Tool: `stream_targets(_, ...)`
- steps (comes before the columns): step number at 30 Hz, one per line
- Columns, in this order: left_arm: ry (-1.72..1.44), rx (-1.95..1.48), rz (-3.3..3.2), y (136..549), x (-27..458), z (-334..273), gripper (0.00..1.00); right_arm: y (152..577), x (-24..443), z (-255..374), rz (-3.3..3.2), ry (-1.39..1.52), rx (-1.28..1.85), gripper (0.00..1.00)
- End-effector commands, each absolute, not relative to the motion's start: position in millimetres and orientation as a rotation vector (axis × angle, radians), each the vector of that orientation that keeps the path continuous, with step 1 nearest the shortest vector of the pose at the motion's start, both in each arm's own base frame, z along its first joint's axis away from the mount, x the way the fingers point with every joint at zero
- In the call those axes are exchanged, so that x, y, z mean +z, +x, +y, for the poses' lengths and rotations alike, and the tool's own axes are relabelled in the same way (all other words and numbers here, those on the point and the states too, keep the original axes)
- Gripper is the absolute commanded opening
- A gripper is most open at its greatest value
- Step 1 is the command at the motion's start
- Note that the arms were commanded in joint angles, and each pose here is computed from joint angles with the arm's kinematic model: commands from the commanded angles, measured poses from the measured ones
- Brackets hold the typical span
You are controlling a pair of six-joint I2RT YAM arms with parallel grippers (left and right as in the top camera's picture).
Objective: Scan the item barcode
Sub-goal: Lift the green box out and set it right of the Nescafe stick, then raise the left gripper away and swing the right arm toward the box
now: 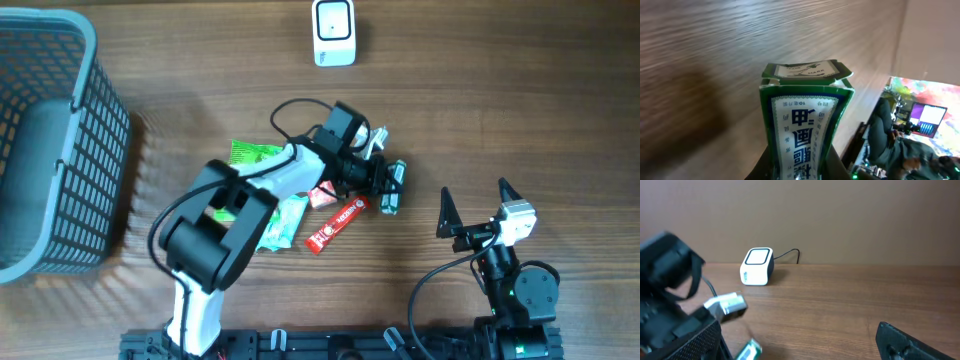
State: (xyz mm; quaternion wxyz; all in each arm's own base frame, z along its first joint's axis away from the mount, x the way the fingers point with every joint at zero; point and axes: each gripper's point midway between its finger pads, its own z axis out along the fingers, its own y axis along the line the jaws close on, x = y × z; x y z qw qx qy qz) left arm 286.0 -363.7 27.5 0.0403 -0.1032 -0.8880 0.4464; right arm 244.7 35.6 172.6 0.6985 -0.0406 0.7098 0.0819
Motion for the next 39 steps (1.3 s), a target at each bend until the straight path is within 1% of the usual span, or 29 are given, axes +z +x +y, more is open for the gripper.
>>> stream_targets(1, -0.36, 1.376, -2.705, 284, 21, -362, 0.35, 245, 174, 33, 1.577, -0.084, 0.168, 1.0)
stream_targets(2, -0.372, 1.374, -2.714, 285, 20, -361, 0.38, 245, 174, 33, 1.576, -0.085, 0.168, 1.0)
stream_targets(3, -0.371, 1.368, -2.722, 285, 19, -361, 0.45, 245, 174, 33, 1.577, -0.084, 0.168, 1.0)
stream_targets(4, -0.37, 1.37, -2.721, 285, 19, -361, 0.54, 245, 174, 33, 1.577, -0.084, 0.168, 1.0)
stream_targets(5, -0.375, 1.377, -2.724, 286, 22, -361, 0.6, 245, 174, 33, 1.577, -0.084, 0.168, 1.0)
stream_targets(7, -0.389, 1.406, -2.735, 292, 33, -363, 1.0, 245, 174, 33, 1.577, -0.085, 0.168, 1.0)
stream_targets(9, -0.414, 1.458, -2.755, 302, 52, -366, 1.0, 245, 174, 33, 1.577, -0.084, 0.168, 1.0)
stream_targets(14, -0.471, 1.601, -2.912, 338, 129, -359, 1.0, 245, 174, 33, 1.577, -0.085, 0.168, 1.0)
stream_targets(15, -0.461, 1.606, -2.989, 346, 147, -351, 1.0, 245, 174, 33, 1.577, -0.084, 0.168, 1.0)
stream_targets(18, -0.439, 1.53, -3.194, 360, 178, -321, 1.0, 245, 174, 32, 1.575, -0.085, 0.156, 0.99)
stream_targets(20, -0.38, 1.402, -3.342, 370, 191, -288, 1.0, 247, 175, 21, 1.569, -0.097, 0.045, 1.0)
stream_targets(22, -0.313, 1.255, -3.445, 377, 192, -258, 1.0, 245, 176, 31, 1.565, -0.107, 0.129, 1.0)
stream_targets(23, -0.256, 1.116, -3.508, 380, 189, -232, 1.0, 245, 174, 35, 1.575, -0.087, 0.185, 1.0)
stream_targets(26, -0.035, 0.862, -3.538, 380, 173, -179, 1.0, 244, 176, 38, 1.576, 0.063, 0.356, 1.0)
stream_targets(29, 0.142, 0.707, -3.489, 374, 157, -140, 1.0, 243, 184, 37, 1.568, 0.037, 0.33, 1.0)
stream_targets(32, 0.231, 0.647, -3.454, 368, 150, -121, 1.0, 238, 215, 36, 1.532, 0.042, 0.33, 1.0)
stream_targets(33, 0.26, 0.641, -3.453, 370, 150, -115, 1.0, 234, 239, 36, 1.521, 0.047, 0.337, 1.0)
stream_targets(36, 0.284, 0.637, -3.454, 371, 150, -110, 1.0, 232, 270, 35, 1.576, 0.052, 0.332, 0.99)
stream_targets(39, 0.284, 0.637, -3.454, 371, 150, -110, 1.0, 241, 298, 36, 1.773, 0.05, 0.305, 1.0)
